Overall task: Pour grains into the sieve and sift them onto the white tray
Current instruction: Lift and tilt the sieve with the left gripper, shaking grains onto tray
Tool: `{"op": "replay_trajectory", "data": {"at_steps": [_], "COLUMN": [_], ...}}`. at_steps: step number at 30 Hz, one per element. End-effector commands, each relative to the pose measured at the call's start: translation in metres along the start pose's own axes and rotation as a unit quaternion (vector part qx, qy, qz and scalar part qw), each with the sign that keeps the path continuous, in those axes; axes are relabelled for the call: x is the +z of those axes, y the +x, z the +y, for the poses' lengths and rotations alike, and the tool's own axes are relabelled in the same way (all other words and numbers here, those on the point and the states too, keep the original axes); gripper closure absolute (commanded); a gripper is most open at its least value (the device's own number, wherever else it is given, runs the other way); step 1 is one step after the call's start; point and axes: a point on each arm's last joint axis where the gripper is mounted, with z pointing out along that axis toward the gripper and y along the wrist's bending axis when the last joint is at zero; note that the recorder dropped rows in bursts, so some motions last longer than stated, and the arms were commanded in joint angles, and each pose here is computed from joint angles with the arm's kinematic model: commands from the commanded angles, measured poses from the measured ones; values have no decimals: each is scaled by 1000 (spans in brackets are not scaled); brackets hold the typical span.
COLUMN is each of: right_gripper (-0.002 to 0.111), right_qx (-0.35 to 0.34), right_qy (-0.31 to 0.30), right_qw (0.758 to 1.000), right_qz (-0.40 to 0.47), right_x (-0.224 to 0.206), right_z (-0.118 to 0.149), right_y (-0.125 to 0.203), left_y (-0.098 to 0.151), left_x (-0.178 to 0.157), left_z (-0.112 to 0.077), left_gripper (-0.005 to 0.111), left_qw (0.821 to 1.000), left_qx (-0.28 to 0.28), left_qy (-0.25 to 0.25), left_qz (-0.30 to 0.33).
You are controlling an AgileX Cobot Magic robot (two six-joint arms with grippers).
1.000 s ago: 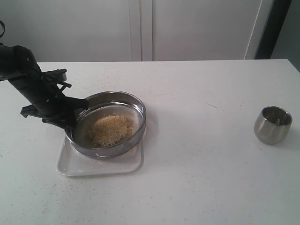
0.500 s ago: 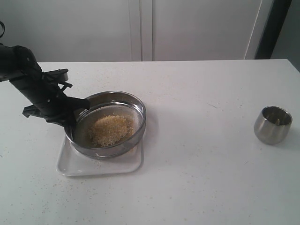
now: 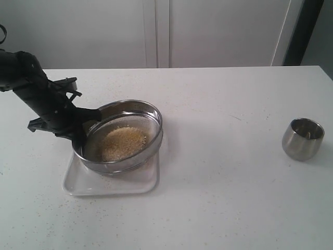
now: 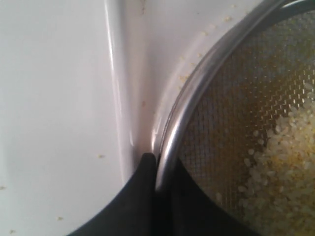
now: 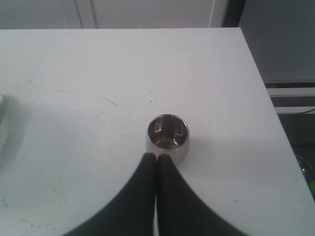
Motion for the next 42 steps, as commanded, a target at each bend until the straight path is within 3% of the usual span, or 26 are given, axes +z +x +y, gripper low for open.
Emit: {"op": "replay_trajectory", "data": {"at_steps": [1,9,20,29,37,42], "right_gripper": [108,108,108,108,108,108], "right_qx": [0,0,1,12,12,12], "right_qy": [3,3,3,3,3,3], "right_qw": [1000,1000,1000,1000,1000,1000], "right_qz": [-5,-5,-5,-5,-5,-5], "right_x": [-2,-2,-2,-2,-2,-2], "right_z": [-1,-1,-1,-1,-1,-1], "right_y": [-1,-1,-1,-1,-1,-1], "left_y": [-5,-9,-17,-10,-14,0], "left_x": [-16,-43,-44,-44,-44,-44], "left_z": [-11,-16,-13,-13,-13,-15], "left_gripper": [107,107,107,107,107,107], "left_qw": [1000,1000,998,994,994,997], "left_qx": [-6,16,19,104,101,70], "left_qy": [24,19,0,-1,-4,9], "left_qz": [10,-16,-57,-18,-44,35]}}
